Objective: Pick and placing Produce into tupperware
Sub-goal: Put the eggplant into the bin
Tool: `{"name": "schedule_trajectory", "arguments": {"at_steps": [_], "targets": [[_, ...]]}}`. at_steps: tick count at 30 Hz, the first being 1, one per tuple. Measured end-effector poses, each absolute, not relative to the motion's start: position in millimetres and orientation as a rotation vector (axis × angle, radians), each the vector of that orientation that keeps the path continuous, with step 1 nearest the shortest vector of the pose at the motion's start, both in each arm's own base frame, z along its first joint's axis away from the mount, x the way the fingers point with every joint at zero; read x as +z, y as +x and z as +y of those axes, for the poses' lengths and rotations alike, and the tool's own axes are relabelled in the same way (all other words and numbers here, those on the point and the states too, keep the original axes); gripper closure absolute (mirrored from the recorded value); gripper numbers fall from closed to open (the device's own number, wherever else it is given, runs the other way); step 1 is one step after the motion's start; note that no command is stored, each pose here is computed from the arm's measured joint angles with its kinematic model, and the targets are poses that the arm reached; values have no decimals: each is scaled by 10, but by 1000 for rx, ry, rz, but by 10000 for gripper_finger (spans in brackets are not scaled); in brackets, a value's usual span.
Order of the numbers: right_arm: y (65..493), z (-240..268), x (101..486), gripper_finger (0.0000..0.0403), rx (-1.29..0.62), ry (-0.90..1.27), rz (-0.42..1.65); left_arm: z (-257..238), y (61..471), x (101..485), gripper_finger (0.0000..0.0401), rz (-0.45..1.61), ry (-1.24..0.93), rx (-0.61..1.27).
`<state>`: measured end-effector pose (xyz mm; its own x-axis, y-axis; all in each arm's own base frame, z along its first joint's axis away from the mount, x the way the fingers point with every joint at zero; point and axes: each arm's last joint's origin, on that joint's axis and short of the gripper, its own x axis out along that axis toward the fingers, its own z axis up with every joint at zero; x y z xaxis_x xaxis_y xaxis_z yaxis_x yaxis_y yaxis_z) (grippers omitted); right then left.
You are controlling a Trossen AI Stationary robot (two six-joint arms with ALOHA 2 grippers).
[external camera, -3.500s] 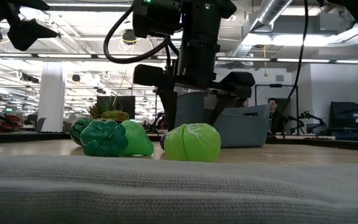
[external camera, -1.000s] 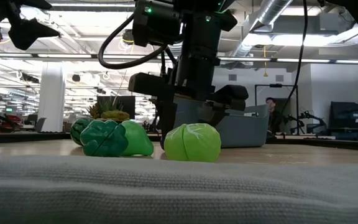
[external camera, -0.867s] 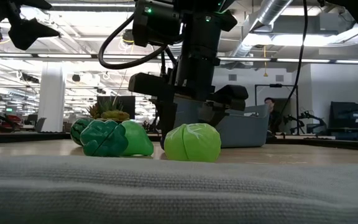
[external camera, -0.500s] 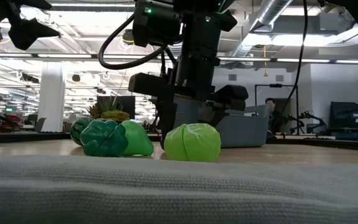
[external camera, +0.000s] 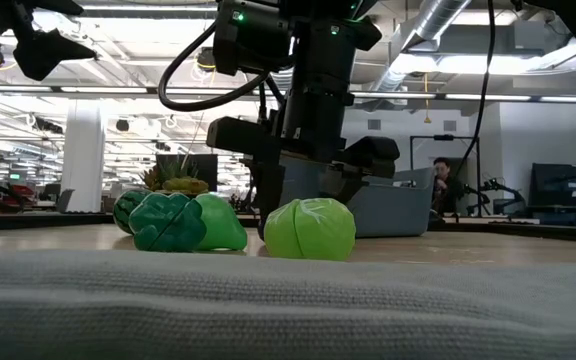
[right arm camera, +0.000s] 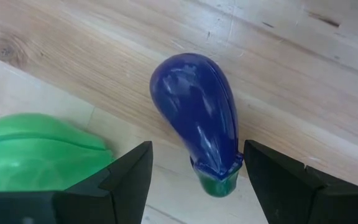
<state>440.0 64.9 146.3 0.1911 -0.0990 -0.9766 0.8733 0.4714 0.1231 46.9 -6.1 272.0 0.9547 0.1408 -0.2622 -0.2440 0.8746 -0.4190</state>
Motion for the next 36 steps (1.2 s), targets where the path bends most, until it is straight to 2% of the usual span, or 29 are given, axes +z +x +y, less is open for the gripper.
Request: {"name": "schedule_trajectory", "arguments": {"at_steps": [7, 17, 24, 36], "targets": [[4400, 649, 1463, 148, -806, 828, 1180, -61, 468, 2720, 115, 228, -465, 203], [4401, 649, 1463, 239, -806, 828, 1179, -61, 469, 2720, 115, 228, -465, 202], [4401, 653, 1463, 283, -805, 828, 1179, -61, 468, 2720, 115, 228, -463, 203], [4389, 728, 1467, 299, -853, 822, 1129, -61, 468, 2720, 115, 228, -461, 203]]}}
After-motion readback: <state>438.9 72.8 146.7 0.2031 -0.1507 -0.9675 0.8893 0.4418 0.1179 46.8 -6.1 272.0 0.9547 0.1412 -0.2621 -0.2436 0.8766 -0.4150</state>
